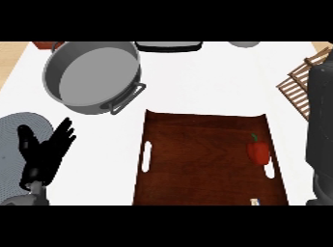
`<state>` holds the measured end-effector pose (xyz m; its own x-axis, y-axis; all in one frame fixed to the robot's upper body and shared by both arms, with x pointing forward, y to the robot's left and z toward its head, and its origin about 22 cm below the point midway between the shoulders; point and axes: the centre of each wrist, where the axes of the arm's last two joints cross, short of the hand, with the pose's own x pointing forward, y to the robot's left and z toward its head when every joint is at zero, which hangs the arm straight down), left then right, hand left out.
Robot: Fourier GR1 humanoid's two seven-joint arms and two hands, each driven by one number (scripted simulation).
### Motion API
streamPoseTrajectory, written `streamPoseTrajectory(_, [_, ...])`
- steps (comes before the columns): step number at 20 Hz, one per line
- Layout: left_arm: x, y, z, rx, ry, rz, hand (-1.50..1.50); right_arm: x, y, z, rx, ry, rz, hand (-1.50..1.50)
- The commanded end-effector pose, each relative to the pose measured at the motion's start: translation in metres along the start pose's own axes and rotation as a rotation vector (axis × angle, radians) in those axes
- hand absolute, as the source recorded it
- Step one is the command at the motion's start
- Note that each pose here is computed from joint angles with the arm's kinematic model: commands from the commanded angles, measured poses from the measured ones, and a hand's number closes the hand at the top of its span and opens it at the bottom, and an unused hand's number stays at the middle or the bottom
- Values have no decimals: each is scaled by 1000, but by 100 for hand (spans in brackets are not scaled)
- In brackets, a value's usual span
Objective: Pick the cupcake from the tray and place it in the tiered shelf
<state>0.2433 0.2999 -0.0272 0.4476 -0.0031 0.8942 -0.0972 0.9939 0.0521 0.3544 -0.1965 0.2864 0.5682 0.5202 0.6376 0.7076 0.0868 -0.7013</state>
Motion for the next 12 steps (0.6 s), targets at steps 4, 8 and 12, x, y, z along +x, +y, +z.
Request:
streamPoseTrajectory(4, [-8,-8,-6,5,0,-11,0,-7,-56,-55,-56,180,41,150])
streamPoseTrajectory(8, [-2,-1,-1,6,-1,-15,0,0,-89,-93,-71,189,42,150])
streamPoseTrajectory(12, [-1,-6,-17,5,-3,-2,0,-24,-89,-117,-46,177,60,150])
